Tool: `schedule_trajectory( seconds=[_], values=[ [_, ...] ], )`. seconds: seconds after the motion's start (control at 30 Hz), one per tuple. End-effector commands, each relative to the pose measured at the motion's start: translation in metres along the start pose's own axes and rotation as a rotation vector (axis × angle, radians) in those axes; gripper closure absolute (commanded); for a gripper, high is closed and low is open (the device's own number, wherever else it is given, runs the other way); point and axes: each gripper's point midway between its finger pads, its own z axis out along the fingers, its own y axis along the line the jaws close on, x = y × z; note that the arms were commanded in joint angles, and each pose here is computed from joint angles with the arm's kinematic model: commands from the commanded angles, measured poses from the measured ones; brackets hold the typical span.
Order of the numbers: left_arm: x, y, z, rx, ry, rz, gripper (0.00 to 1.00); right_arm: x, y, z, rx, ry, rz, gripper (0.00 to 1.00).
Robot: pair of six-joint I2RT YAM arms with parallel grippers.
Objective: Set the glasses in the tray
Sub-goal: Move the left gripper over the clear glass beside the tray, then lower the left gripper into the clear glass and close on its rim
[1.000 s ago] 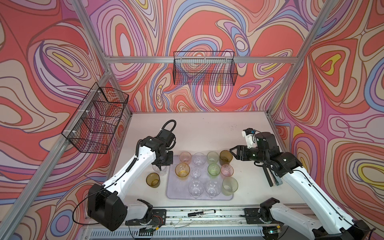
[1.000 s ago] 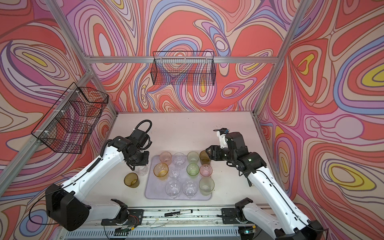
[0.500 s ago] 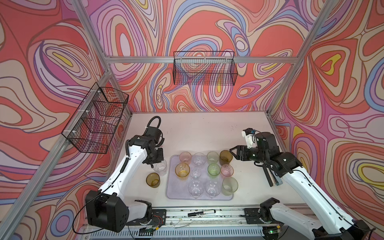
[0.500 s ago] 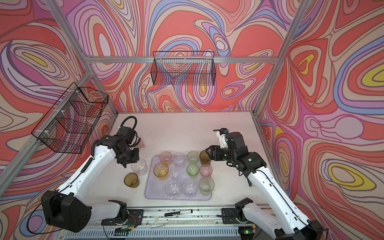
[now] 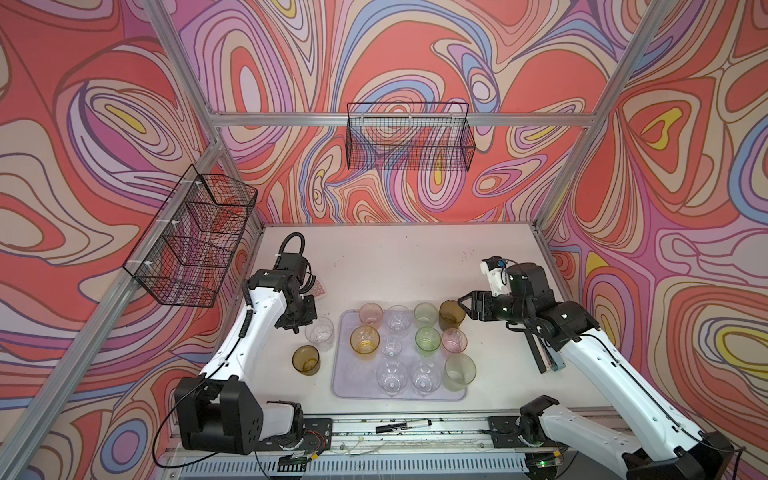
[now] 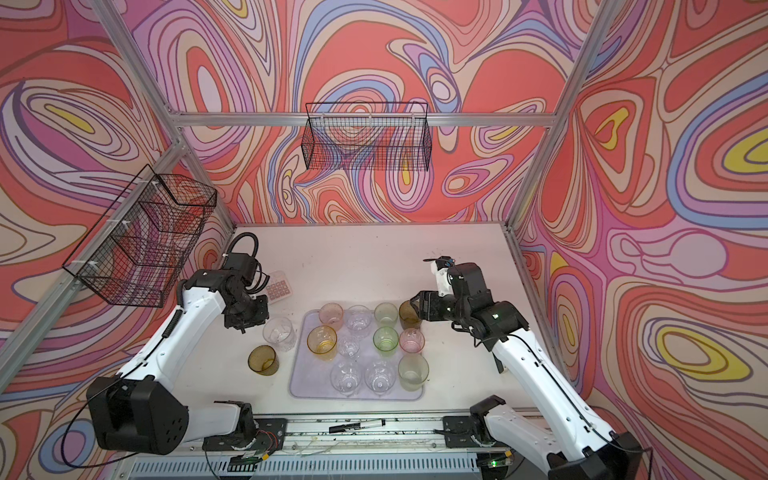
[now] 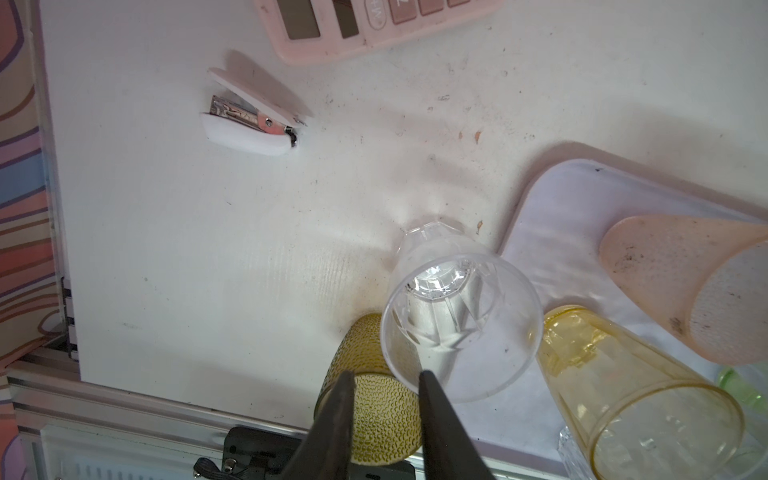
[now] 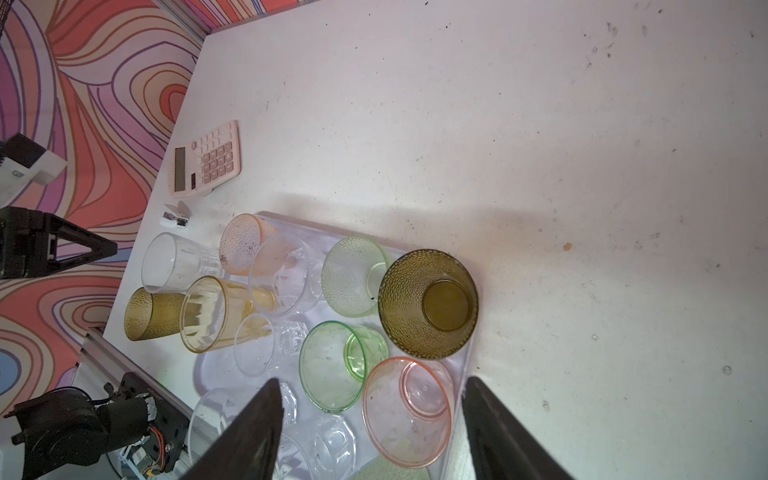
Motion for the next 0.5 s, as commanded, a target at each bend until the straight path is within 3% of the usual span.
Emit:
schedule_trajectory(
  seconds=[0.0,0.47],
  values=[
    [0.006,0.002,0.009,-0.009,0.05,0.02,0.7,-0.007,0.002,-0.003,-0.004,-0.024,-0.022,0.29],
    [0.009,-0.002,0.034,-0.023,0.153,0.043,0.71,-0.006,-0.002,-0.005,0.017,-0.025,-0.032,0.28]
  ],
)
